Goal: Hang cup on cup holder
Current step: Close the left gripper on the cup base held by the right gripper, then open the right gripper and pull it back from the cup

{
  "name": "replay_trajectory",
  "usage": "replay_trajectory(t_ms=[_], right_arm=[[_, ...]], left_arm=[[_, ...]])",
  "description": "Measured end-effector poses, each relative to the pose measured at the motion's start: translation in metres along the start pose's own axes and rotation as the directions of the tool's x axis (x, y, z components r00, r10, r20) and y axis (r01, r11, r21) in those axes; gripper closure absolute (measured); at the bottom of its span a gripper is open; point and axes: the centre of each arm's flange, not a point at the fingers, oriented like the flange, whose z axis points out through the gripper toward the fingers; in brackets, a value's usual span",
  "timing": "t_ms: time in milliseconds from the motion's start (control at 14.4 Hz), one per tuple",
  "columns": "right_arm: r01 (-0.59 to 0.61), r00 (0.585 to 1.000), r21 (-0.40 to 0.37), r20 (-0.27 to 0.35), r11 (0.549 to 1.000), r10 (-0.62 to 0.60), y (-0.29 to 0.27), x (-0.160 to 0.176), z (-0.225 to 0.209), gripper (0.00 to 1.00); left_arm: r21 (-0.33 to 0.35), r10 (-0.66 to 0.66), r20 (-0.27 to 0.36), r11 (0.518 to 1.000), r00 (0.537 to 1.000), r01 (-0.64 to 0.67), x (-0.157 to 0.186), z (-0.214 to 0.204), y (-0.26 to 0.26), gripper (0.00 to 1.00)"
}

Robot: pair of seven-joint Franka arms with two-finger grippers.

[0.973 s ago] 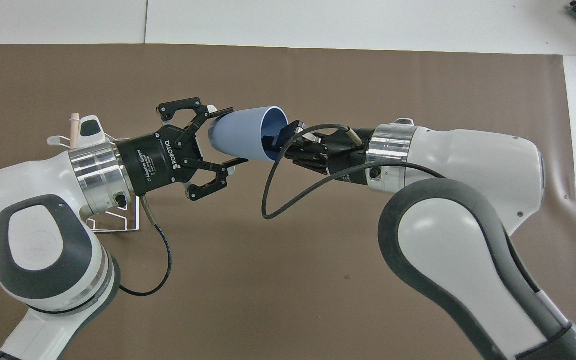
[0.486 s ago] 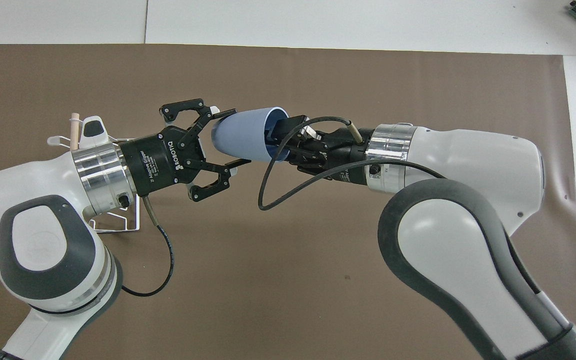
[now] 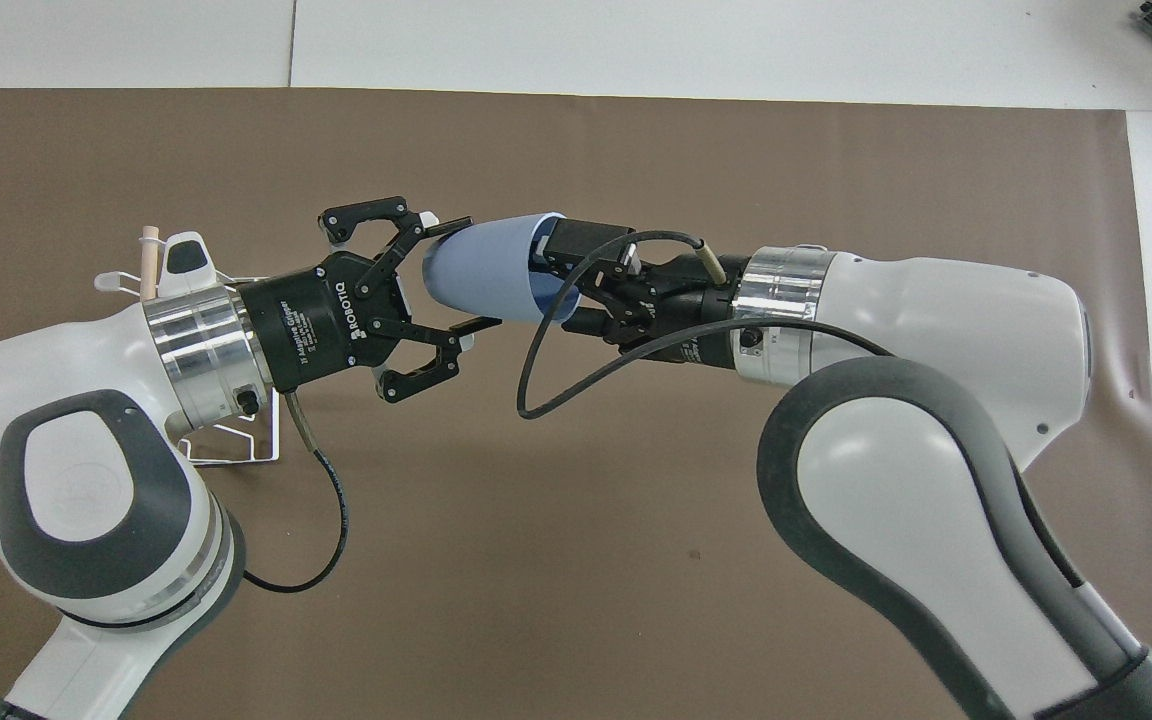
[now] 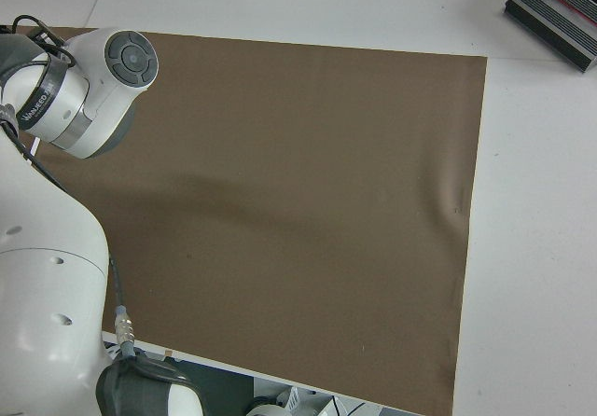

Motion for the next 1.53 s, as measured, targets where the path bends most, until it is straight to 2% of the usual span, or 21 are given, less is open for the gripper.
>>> replay_trajectory(t_ms=[278,486,625,695,834,1042,1112,1251,1320,1390,1529], right_arm=[[0.018,0.999,-0.016,-0.028,1.000,-0.018,0.001,0.009,-0.008,0.00],[0.109,0.988,-0.096,-0.097,0.989,-0.118,0.000,0.029,-0.030,0.00],[0.223,0.959,-0.185,-0.133,0.957,-0.249,0.002,0.046,-0.050,0.00],[0.294,0.932,-0.254,-0.139,0.921,-0.336,0.006,0.055,-0.059,0.00],[0.402,0.867,-0.404,-0.121,0.822,-0.483,0.016,0.072,-0.076,0.00],[0.475,0.795,-0.565,-0.053,0.674,-0.605,0.027,0.086,-0.092,0.00],[0.509,0.769,-0.614,0.009,0.604,-0.640,0.028,0.088,-0.098,0.00],[0.576,0.710,-0.699,0.170,0.425,-0.683,0.011,0.083,-0.120,0.00],[0.588,0.695,-0.726,0.228,0.357,-0.682,-0.004,0.078,-0.136,0.00],[0.589,0.693,-0.745,0.265,0.315,-0.670,-0.018,0.072,-0.153,0.00],[0.559,0.727,-0.772,0.280,0.303,-0.627,-0.023,0.071,-0.184,0.00]], left_arm=[[-0.004,-0.002,-0.002,1.000,1.000,0.002,0.002,-0.001,0.001,0.23],[-0.012,-0.010,-0.008,1.000,1.000,0.009,0.007,-0.005,0.005,0.23],[-0.020,-0.004,-0.026,1.000,1.000,0.004,0.014,-0.011,0.010,0.23],[-0.021,0.006,-0.043,1.000,0.999,-0.006,0.018,-0.015,0.013,0.23],[-0.008,0.052,-0.099,0.999,0.994,-0.053,0.028,-0.025,0.021,0.23],[0.063,0.164,-0.201,0.986,0.966,-0.154,0.042,-0.042,0.031,0.23],[0.105,0.212,-0.238,0.976,0.948,-0.192,0.047,-0.048,0.034,0.23],[0.183,0.308,-0.307,0.948,0.901,-0.262,0.054,-0.062,0.042,0.23],[0.210,0.345,-0.331,0.934,0.878,-0.288,0.055,-0.069,0.048,0.23],[0.228,0.375,-0.348,0.923,0.859,-0.311,0.053,-0.075,0.054,0.23],[0.287,0.455,-0.380,0.886,0.806,-0.365,0.045,-0.085,0.063,0.23]])
